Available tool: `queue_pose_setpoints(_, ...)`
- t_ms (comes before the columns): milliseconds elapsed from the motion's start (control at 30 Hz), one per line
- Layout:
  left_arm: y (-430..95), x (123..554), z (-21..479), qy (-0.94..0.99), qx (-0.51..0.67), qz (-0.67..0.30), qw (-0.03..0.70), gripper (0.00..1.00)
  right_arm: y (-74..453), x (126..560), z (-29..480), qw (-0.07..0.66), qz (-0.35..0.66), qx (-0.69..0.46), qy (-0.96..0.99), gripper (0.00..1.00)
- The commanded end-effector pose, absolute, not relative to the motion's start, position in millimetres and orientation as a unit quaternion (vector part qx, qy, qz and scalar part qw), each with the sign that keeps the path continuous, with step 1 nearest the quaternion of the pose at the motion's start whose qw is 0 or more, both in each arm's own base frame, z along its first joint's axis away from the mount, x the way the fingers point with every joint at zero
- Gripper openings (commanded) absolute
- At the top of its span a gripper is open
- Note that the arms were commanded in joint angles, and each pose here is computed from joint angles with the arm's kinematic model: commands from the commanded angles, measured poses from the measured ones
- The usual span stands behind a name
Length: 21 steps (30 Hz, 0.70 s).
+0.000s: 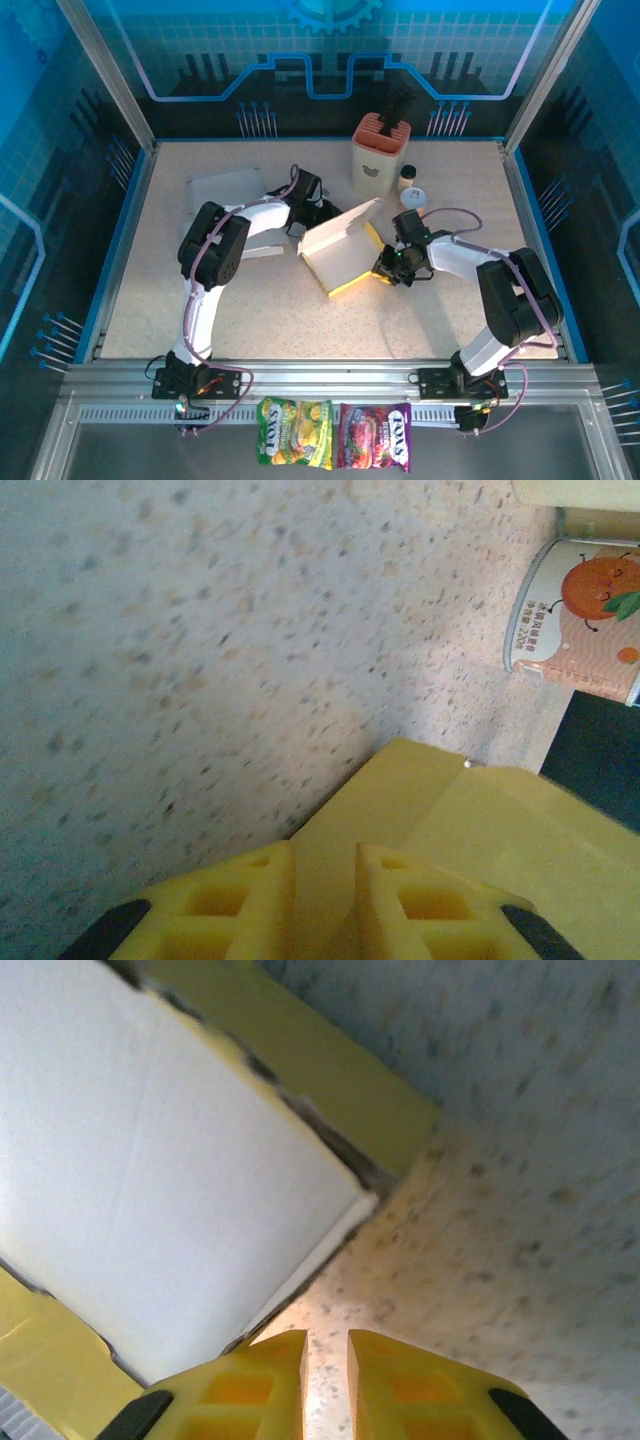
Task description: Fold the paper box
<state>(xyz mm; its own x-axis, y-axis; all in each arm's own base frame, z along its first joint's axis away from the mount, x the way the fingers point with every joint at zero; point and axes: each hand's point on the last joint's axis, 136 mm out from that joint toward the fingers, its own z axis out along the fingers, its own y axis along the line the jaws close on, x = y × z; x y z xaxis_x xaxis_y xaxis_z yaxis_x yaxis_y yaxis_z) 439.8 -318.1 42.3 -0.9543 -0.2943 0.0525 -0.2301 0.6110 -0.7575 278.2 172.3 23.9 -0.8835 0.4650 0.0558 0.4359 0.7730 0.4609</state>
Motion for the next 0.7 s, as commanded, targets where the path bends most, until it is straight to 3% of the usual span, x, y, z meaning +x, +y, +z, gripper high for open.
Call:
queue_pose_setpoints(0, -331.6, 433.3, 41.6, 0.895, -0.123, -0.429, -0.005, 0.23, 185.4, 280.7, 30.4, 0.05, 0.253, 0.3, 0.919, 0.21)
queue_pose_setpoints(233, -340.4, 449.2, 49.1, 0.896, -0.108, -0.431, -0.007, 0.25, 208.7, 282.5, 40.2, 0.057, 0.269, 0.329, 0.904, 0.22)
queue_pose_setpoints(400, -316.0, 470.0, 70.4, 0.915, -0.106, -0.387, 0.045, 0.35, 207.8, 278.7, 53.2, 0.065, 0.267, 0.315, 0.909, 0.29)
queue_pose_setpoints(667, -258.0, 495.4, 134.7, 0.938, -0.103, -0.297, 0.15, 0.45, 178.4, 302.5, 118.5, 0.183, 0.256, 0.119, 0.942, 0.45)
